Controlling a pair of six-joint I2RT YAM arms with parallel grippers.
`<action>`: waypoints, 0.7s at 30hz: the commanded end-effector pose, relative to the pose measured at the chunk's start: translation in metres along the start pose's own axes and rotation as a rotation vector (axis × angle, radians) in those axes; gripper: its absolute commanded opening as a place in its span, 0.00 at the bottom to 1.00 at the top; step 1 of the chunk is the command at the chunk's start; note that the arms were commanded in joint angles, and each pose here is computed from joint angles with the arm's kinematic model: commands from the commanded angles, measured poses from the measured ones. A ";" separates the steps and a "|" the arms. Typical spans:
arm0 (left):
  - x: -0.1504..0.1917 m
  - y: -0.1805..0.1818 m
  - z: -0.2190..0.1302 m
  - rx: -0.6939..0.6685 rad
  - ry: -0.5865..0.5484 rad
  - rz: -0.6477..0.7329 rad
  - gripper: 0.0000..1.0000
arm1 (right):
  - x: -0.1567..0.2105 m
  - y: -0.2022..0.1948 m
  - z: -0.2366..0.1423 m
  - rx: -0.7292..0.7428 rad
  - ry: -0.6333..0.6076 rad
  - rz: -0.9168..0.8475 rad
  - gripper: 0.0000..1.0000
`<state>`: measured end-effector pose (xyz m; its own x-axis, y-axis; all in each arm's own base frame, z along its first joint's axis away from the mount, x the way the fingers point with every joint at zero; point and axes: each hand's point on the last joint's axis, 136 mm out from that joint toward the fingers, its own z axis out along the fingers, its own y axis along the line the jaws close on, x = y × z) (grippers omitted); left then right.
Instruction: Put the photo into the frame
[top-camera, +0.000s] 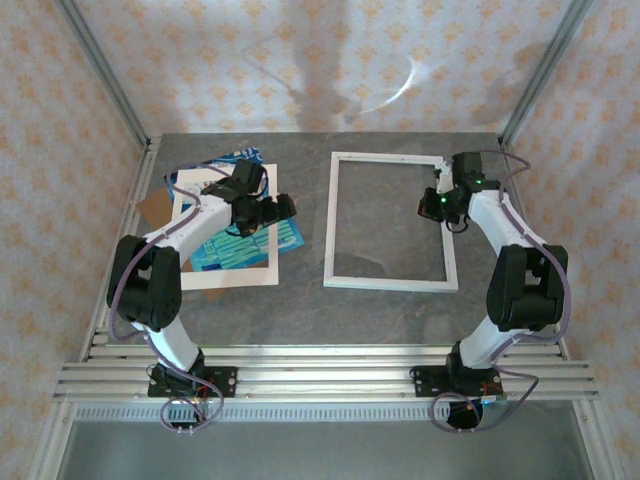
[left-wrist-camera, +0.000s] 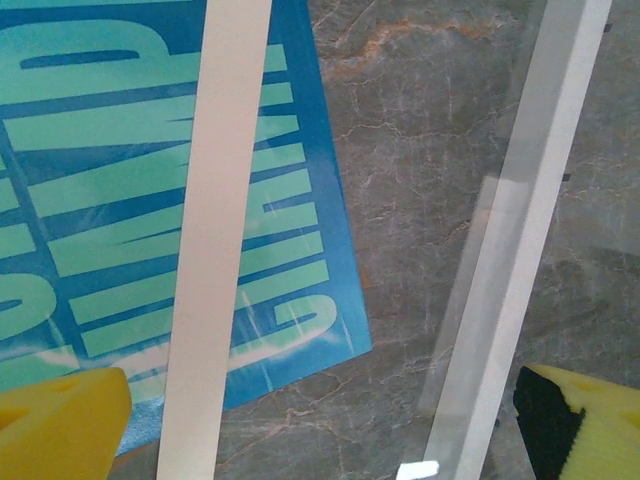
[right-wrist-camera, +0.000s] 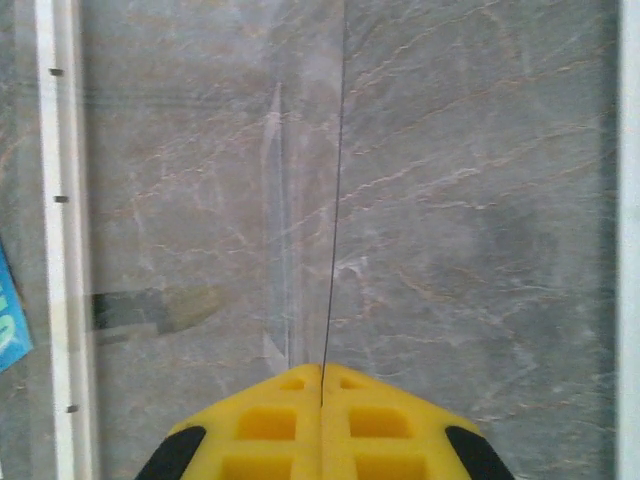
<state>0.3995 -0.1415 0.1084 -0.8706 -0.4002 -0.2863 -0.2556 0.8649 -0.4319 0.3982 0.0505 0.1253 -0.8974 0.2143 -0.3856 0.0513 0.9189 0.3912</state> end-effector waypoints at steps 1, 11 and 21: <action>0.002 -0.003 0.004 0.019 -0.001 -0.016 1.00 | -0.001 -0.013 -0.001 0.054 0.024 -0.042 0.00; 0.009 -0.002 0.009 0.017 0.028 -0.008 1.00 | -0.010 -0.020 -0.005 0.092 0.019 -0.077 0.00; 0.016 -0.003 0.013 0.015 0.046 0.005 1.00 | -0.013 -0.028 -0.009 0.131 0.023 -0.095 0.00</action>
<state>0.3959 -0.1507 0.1048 -0.8798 -0.3888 -0.2736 -0.2408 0.8607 -0.4486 0.4013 0.0315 0.1238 -0.9103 0.1322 -0.3922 0.0147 0.9574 0.2885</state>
